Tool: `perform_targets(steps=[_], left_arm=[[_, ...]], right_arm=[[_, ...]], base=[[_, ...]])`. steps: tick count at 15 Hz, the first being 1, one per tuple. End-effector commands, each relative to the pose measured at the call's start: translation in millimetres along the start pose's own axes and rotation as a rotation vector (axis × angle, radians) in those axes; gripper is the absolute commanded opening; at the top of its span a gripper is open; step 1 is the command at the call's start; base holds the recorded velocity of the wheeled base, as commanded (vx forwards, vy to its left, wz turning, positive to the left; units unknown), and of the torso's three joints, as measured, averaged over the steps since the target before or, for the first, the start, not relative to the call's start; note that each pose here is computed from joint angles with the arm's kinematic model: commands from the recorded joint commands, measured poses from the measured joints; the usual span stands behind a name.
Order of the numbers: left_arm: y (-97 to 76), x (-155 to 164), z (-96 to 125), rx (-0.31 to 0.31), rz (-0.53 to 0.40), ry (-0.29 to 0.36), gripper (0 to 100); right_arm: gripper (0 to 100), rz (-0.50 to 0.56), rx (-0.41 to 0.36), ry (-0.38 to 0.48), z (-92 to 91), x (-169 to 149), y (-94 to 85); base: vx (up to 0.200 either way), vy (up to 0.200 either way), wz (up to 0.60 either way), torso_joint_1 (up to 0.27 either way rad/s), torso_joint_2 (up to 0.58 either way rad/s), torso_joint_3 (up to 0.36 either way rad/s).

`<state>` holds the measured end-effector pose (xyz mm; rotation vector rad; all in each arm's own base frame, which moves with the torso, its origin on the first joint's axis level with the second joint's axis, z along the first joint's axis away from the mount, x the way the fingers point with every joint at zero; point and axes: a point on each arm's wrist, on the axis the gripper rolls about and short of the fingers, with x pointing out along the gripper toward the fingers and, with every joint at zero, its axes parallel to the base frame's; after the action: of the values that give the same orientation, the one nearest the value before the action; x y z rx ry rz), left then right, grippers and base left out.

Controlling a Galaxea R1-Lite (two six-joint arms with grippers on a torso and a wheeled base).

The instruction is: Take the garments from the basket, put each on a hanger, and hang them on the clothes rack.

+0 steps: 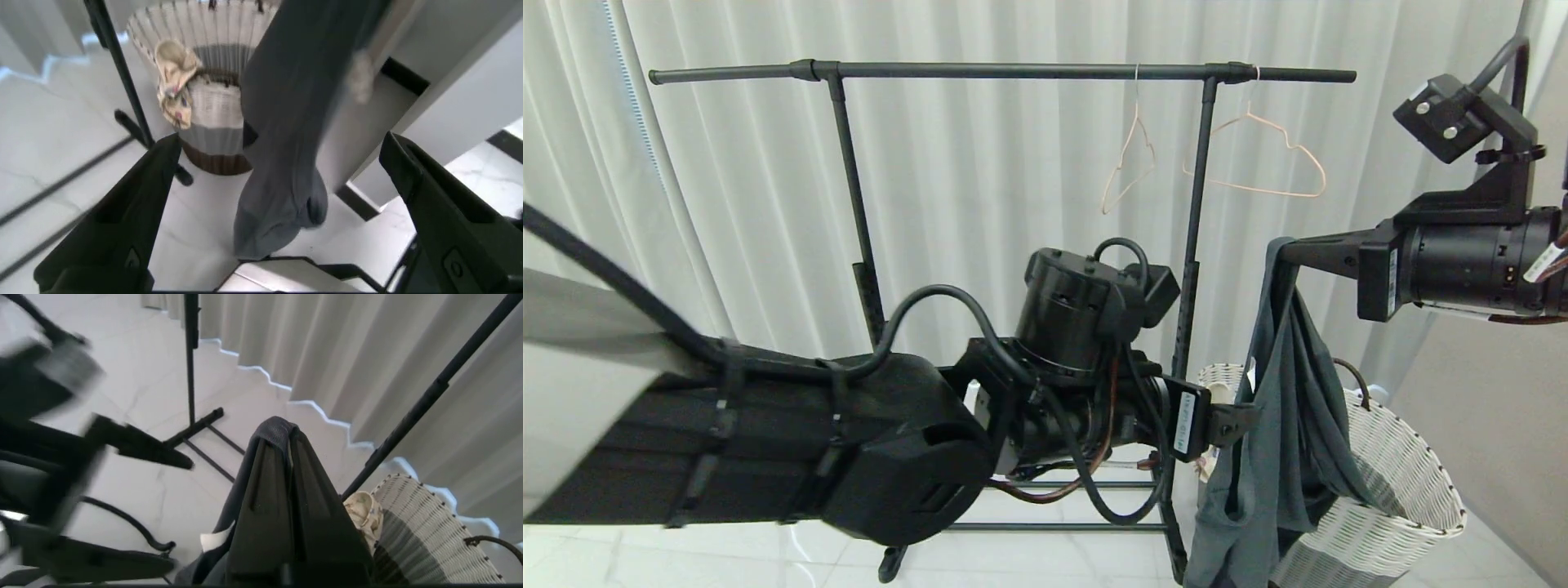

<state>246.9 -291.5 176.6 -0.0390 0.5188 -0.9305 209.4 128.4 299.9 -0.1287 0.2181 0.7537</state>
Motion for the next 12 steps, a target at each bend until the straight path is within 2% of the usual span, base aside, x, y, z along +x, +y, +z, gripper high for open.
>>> perform_targets(steps=[1,3,7,9,12], left_arm=[[9.8,36.9,-21.5,-0.014,0.017,0.073,100],[15.5,47.0,-25.8,-0.043,0.027,0.075,100],[20.8,48.2,-19.3,-0.132,0.023,0.008,100],[20.9,47.1,-17.6,-0.153,0.017,-0.017,100],[20.6,37.0,-21.0,-0.165,0.018,-0.015,100]], right_arm=[[0,0.002,-0.002,-0.006,0.0,-4.3,1.4],[0,0.000,-0.001,-0.009,0.5,-5.9,1.3],[0,0.001,-0.001,-0.011,0.8,-6.4,1.8],[0,0.002,-0.001,-0.009,0.4,-6.3,1.8],[0,0.001,-0.001,-0.011,0.7,-5.9,1.7]], base=[[0.000,0.000,0.00,0.000,0.00,0.000],[0.000,0.000,0.00,0.000,0.00,0.000],[0.000,0.000,0.00,0.000,0.00,0.000],[0.000,0.000,0.00,0.000,0.00,0.000],[0.000,0.000,0.00,0.000,0.00,0.000]])
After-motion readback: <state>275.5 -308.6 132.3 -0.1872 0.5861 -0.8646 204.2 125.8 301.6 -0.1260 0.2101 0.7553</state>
